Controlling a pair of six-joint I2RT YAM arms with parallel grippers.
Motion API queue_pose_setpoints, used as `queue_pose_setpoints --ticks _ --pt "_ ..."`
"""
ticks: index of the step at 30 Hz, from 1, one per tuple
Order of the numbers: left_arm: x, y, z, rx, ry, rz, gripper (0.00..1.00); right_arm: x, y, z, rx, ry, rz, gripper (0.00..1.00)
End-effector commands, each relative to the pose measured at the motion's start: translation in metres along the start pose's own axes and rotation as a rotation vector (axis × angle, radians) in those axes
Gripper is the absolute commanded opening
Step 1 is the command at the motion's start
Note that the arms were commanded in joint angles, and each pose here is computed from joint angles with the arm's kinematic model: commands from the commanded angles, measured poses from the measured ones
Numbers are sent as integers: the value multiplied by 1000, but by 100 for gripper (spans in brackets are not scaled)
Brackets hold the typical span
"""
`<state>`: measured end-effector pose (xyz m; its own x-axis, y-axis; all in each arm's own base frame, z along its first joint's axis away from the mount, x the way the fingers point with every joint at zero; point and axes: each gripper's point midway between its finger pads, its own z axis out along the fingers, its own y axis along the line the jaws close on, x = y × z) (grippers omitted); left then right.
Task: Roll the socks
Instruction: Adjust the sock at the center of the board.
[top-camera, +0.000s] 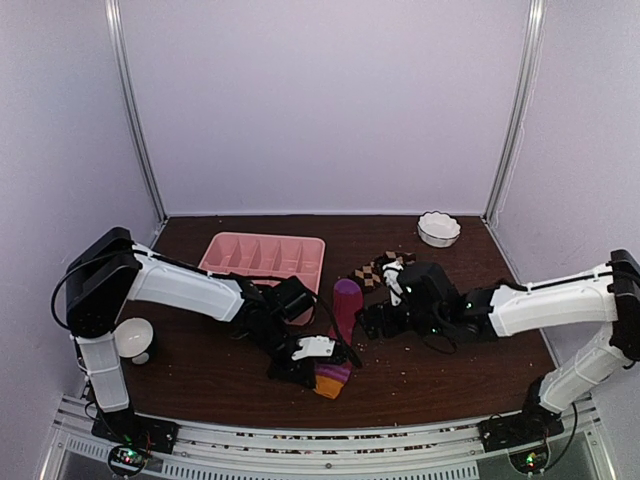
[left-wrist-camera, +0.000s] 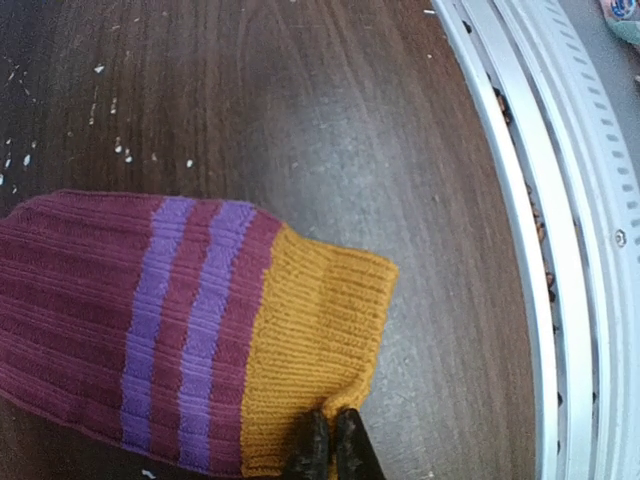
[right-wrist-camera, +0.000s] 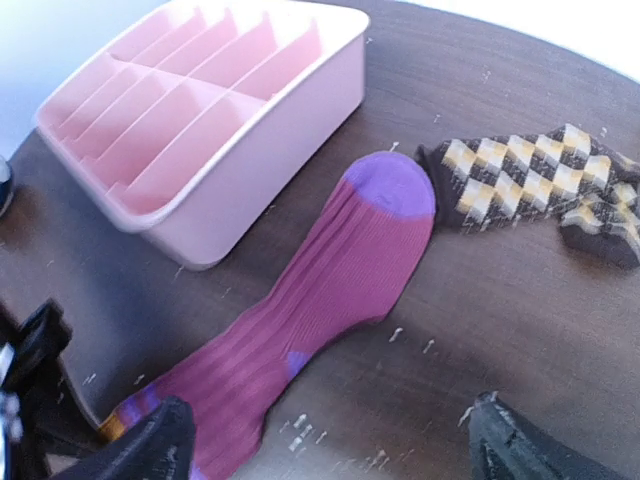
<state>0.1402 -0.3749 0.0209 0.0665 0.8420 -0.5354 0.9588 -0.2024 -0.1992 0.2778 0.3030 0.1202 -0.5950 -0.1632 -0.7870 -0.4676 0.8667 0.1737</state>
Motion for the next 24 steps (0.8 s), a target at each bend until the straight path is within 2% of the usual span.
queue_pose_setpoints --ticks 1,4,6,10,13,16,19,24 --pt "-14 -17 -14 96 -65 -21 0 49 24 -26 -13 -74 -197 100" --pt "-22 -17 -23 151 -103 -73 0 69 25 -38 19 -99 -270 100" --pt "-25 -15 -31 164 -126 -100 0 69 15 -42 81 -118 -249 100" --pt "-33 -17 -51 158 -170 -85 0 60 2 -32 90 -135 -99 100" --pt "-38 -25 -60 182 -179 -61 0 46 -4 -10 88 -60 28 99" --pt "-42 -28 -68 198 -174 -50 0 28 7 12 36 1 82 85" --pt "-46 -30 -75 196 -172 -30 0 14 18 37 33 55 62 69" --pt "-50 -29 -89 183 -172 -17 0 13 20 85 44 175 105 46"
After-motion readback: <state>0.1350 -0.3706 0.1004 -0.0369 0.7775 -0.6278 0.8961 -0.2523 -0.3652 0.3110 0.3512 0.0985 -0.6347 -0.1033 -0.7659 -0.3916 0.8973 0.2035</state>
